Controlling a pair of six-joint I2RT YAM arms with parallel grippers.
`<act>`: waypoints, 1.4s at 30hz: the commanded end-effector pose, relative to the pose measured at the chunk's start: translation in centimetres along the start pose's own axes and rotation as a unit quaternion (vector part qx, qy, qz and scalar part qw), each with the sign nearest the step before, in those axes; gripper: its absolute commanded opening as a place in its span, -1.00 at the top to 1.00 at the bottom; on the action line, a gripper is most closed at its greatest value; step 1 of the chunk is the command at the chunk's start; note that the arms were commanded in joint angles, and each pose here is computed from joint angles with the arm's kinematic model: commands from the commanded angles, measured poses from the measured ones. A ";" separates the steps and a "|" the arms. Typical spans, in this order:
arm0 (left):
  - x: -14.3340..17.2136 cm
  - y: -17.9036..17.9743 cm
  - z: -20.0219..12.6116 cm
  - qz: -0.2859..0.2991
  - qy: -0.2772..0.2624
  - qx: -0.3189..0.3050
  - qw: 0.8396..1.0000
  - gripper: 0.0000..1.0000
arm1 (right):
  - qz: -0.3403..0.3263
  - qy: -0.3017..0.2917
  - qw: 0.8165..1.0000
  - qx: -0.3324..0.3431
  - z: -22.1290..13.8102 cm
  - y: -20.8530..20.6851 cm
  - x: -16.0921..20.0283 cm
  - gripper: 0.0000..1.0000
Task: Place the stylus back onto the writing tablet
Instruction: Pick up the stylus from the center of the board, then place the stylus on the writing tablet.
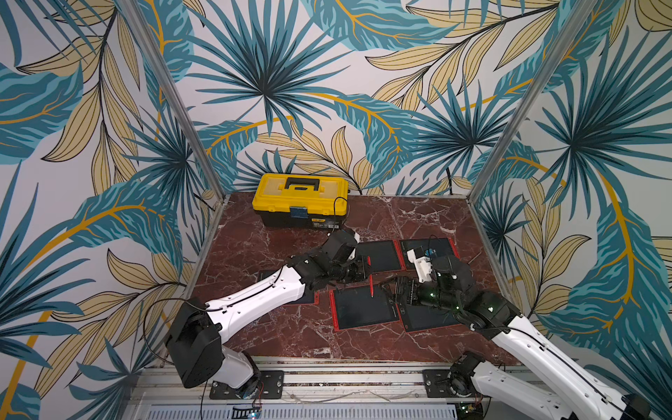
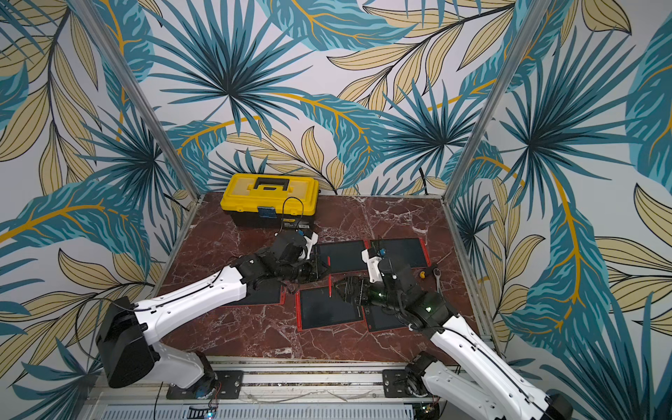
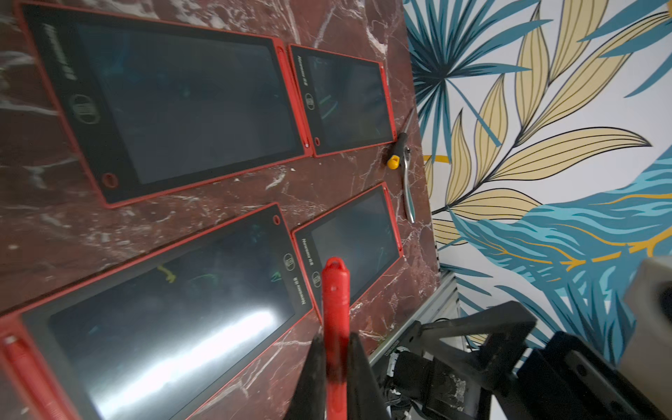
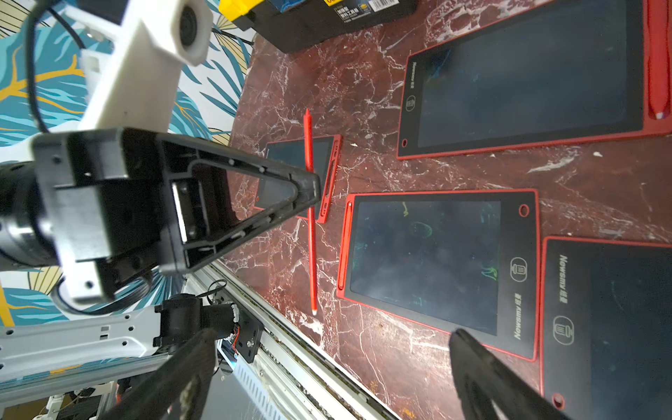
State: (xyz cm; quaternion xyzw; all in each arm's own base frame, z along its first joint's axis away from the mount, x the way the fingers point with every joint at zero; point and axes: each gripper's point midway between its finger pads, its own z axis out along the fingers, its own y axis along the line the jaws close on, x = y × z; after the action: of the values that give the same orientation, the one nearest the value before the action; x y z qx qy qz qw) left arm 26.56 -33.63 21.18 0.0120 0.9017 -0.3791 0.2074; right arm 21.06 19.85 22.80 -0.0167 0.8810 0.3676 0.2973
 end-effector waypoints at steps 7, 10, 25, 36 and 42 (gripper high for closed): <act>0.7 6.0 -3.6 0.029 0.008 -0.119 0.992 0.82 | -0.018 0.001 0.999 -0.032 0.2 1.1 0.0 -0.99; 0.4 7.6 -4.4 0.021 -0.008 -0.140 0.990 0.82 | -0.025 0.004 0.999 -0.034 0.3 1.1 0.2 -0.99; -2.6 15.2 -5.3 0.000 -0.010 -0.228 0.974 0.83 | -0.024 0.012 0.999 -0.034 1.2 0.8 0.5 -0.99; -3.2 18.8 -1.6 -0.005 0.043 -0.269 0.962 0.84 | -0.015 0.012 0.999 -0.025 1.3 0.2 0.8 -0.99; -3.8 19.6 -0.3 0.003 0.055 -0.282 0.958 0.85 | -0.013 0.011 1.000 -0.018 1.0 -0.3 1.2 -0.99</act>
State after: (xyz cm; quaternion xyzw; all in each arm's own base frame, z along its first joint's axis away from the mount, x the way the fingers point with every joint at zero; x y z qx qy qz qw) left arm 31.70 -18.60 7.97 -0.0341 0.9854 -0.1052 0.1297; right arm 21.06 20.86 22.15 -0.0398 0.8741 0.3849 0.2936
